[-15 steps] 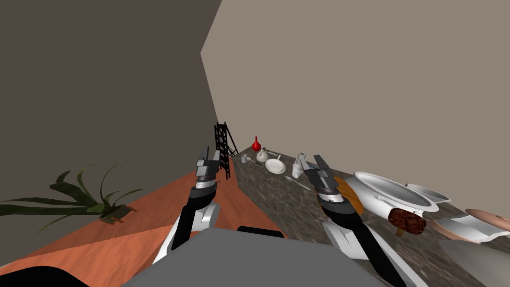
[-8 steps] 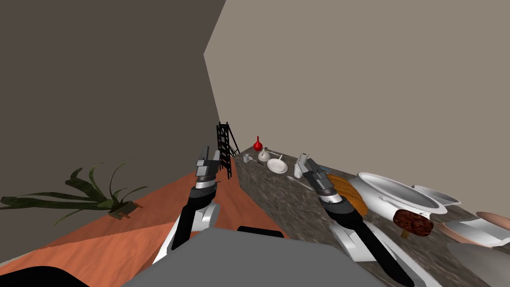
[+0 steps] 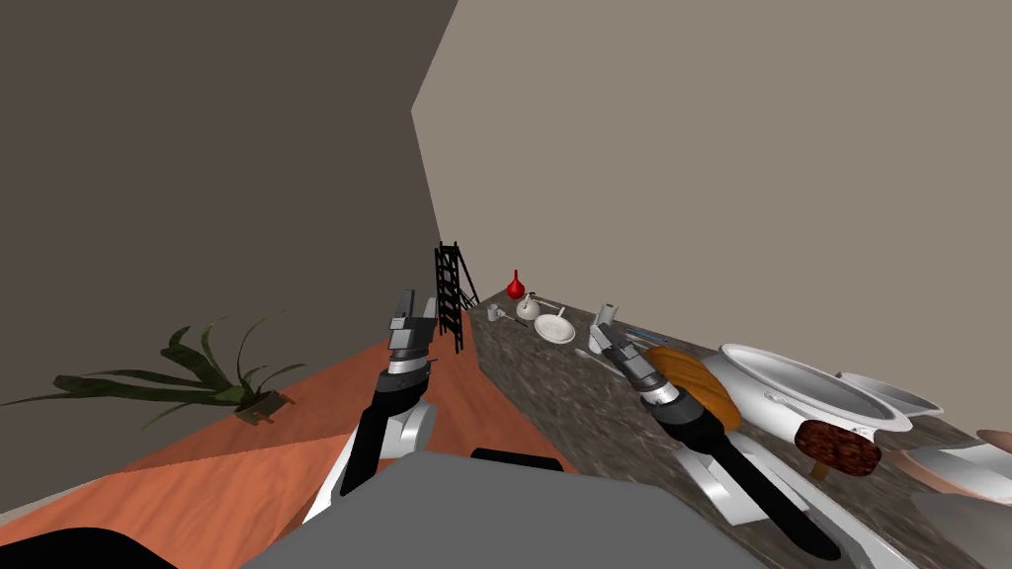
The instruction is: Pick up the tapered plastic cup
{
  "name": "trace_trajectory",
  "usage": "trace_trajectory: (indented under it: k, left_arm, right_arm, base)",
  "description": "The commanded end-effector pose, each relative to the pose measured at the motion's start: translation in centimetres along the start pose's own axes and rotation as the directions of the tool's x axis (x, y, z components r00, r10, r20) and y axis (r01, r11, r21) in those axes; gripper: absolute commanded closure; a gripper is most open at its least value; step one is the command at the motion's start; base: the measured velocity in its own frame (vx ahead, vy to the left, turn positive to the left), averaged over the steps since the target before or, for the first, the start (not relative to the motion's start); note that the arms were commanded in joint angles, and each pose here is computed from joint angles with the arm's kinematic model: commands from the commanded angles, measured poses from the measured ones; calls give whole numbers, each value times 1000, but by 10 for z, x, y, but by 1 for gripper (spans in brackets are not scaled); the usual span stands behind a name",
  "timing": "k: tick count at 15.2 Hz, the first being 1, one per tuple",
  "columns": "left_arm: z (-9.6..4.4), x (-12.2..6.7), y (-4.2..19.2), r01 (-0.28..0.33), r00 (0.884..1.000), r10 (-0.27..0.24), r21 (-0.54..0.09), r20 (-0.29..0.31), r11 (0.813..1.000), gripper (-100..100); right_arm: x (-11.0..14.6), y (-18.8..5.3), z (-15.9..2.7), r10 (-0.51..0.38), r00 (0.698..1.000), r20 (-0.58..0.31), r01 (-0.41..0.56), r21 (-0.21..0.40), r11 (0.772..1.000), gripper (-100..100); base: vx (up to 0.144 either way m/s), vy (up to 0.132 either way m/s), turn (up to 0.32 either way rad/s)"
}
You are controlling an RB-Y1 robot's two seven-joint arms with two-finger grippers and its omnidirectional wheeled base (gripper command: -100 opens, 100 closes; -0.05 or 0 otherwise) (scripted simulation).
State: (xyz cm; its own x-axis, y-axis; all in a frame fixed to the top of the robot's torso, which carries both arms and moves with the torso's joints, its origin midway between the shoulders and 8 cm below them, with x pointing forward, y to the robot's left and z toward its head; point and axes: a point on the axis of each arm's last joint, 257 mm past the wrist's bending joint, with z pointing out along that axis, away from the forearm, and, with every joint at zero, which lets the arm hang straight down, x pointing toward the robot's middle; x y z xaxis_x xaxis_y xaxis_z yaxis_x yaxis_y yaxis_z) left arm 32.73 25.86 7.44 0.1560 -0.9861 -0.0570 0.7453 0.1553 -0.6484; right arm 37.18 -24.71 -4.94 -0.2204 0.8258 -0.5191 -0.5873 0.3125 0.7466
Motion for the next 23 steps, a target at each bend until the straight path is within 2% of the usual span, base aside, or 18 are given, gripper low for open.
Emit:
trace_trajectory:
  k: [1, 3, 4, 7, 8, 10, 11, 13, 14, 16, 17, 19, 20, 22, 23]
  left_arm:
    - [0, 0, 0, 0, 1000, 0, 0, 0, 1000, 0]
    - [0, 0, 0, 0, 1000, 0, 0, 0, 1000, 0]
    - [0, 0, 0, 0, 1000, 0, 0, 0, 1000, 0]
    - [0, 0, 0, 0, 1000, 0, 0, 0, 1000, 0]
    - [0, 0, 0, 0, 1000, 0, 0, 0, 1000, 0]
    - [0, 0, 0, 0, 1000, 0, 0, 0, 1000, 0]
    - [0, 0, 0, 0, 1000, 0, 0, 0, 1000, 0]
    - [0, 0, 0, 0, 1000, 0, 0, 0, 1000, 0]
    - [0, 0, 0, 0, 1000, 0, 0, 0, 1000, 0]
    - [0, 0, 0, 0, 1000, 0, 0, 0, 1000, 0]
    - [0, 0, 0, 0, 1000, 0, 0, 0, 1000, 0]
    - [0, 0, 0, 0, 1000, 0, 0, 0, 1000, 0]
    - [0, 0, 0, 0, 1000, 0, 0, 0, 1000, 0]
    - [0, 0, 0, 0, 1000, 0, 0, 0, 1000, 0]
    - [0, 0, 0, 0, 1000, 0, 0, 0, 1000, 0]
  right_arm:
    - [3, -18, -7, -41, 998, -51, 43, 42, 998, -100]
    - [5, -18, -7, -61, 994, -90, 65, 45, 997, -100]
    - [6, -33, -14, -86, 989, -120, 96, 78, 992, -100]
    - [6, -34, -15, -106, 982, -158, 119, 79, 990, -100]
    - [6, -50, -23, -135, 970, -200, 159, 110, 981, -100]
    - [6, -50, -24, -149, 962, -228, 177, 109, 978, -100]
    - [5, -65, -33, -173, 948, -266, 215, 138, 967, -100]
    - [5, -66, -34, -188, 936, -297, 236, 135, 962, -100]
    - [2, -81, -44, -208, 919, -334, 274, 162, 948, -100]
    - [1, -81, -45, -224, 903, -367, 297, 156, 942, -100]
    - [-2, -96, -56, -241, 883, -403, 335, 181, 925, -100]
    - [-4, -96, -57, -256, 863, -435, 359, 172, 917, -100]
    - [-8, -111, -69, -268, 841, -469, 395, 195, 898, -100]
    - [-11, -110, -69, -282, 818, -501, 419, 184, 889, -100]
    - [-16, -124, -82, -290, 794, -534, 454, 203, 867, -100]
  base:
    - [-14, 26, 56]
    - [-11, 25, 39]
    - [-12, 26, 53]
    - [-10, 21, 31]
    - [-1, 19, 59]
    - [-5, 20, 46]
    - [-7, 23, 69]
    - [-7, 22, 44]
    - [-4, 23, 63]
    - [-3, 20, 51]
    - [-3, 24, 71]
    - [-1, 24, 47]
    - [3, 22, 77]
    - [2, 19, 57]
    - [4, 19, 64]
